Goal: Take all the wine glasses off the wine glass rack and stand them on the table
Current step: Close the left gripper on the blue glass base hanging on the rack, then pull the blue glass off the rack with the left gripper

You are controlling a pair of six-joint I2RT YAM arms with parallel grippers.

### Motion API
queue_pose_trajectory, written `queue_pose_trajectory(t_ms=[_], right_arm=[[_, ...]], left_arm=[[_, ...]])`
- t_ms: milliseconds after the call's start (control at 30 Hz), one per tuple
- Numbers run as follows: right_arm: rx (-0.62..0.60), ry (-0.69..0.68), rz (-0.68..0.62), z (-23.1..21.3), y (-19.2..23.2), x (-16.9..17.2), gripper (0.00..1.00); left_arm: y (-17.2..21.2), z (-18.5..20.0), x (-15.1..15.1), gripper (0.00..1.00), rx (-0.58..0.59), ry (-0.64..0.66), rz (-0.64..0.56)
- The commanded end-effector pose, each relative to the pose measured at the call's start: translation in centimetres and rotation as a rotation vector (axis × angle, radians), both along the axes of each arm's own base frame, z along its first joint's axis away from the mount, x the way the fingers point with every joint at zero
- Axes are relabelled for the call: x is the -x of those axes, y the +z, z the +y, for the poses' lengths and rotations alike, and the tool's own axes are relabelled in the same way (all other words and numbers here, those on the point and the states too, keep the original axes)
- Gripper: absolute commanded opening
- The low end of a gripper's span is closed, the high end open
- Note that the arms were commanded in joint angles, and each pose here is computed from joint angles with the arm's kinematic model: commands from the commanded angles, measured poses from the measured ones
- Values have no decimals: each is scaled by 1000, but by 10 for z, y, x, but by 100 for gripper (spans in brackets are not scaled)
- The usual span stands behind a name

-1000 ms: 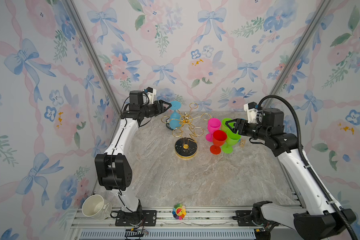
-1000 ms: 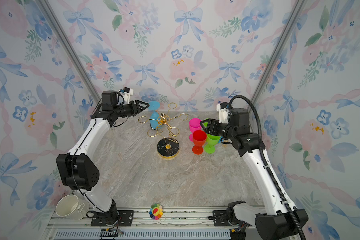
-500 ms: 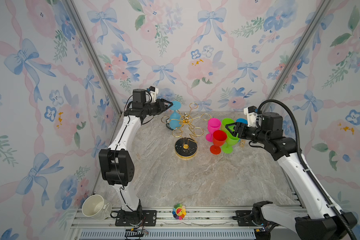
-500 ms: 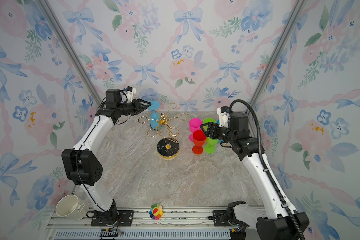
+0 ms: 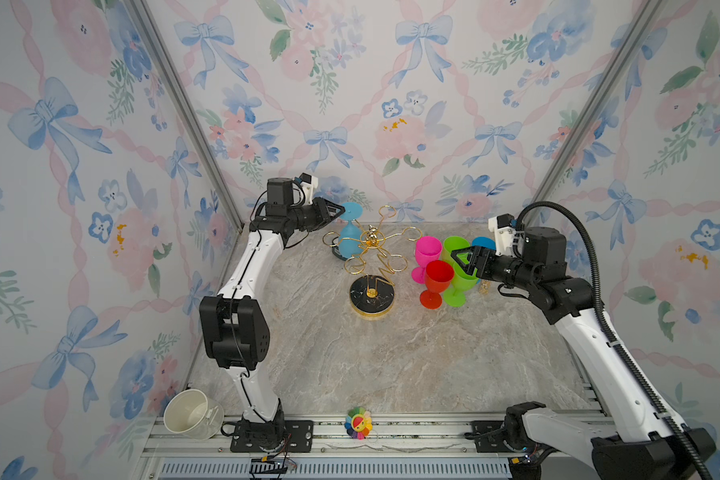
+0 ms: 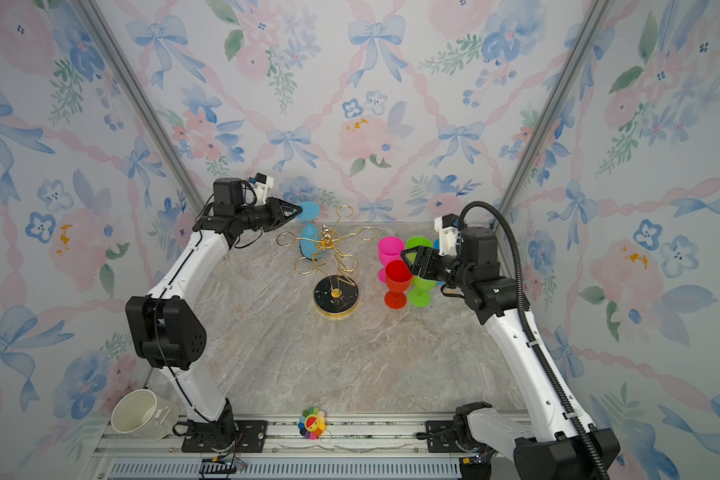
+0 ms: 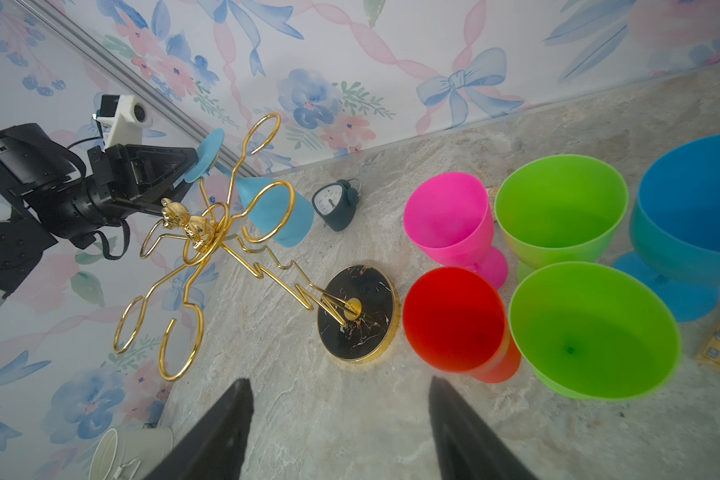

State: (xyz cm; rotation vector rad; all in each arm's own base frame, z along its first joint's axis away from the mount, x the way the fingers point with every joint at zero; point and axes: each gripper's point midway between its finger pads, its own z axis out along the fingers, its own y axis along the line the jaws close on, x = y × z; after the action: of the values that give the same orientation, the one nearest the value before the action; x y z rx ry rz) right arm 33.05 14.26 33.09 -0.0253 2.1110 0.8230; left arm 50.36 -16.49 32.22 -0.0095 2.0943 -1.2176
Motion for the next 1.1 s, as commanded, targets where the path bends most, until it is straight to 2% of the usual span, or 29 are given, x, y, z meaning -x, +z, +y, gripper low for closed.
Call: queue_pose_trajectory(t_ms=[0, 200, 1067], right_arm=[[-10, -17, -16, -3, 3, 0, 70], [-13, -18, -16, -2, 3, 0, 69], [-35, -18, -6, 0, 0, -2, 69]], left_arm=[[11, -2, 0, 19, 7, -12, -27], [13, 0, 1, 12, 11, -9, -27], [39, 1, 27, 6, 39, -28, -56]])
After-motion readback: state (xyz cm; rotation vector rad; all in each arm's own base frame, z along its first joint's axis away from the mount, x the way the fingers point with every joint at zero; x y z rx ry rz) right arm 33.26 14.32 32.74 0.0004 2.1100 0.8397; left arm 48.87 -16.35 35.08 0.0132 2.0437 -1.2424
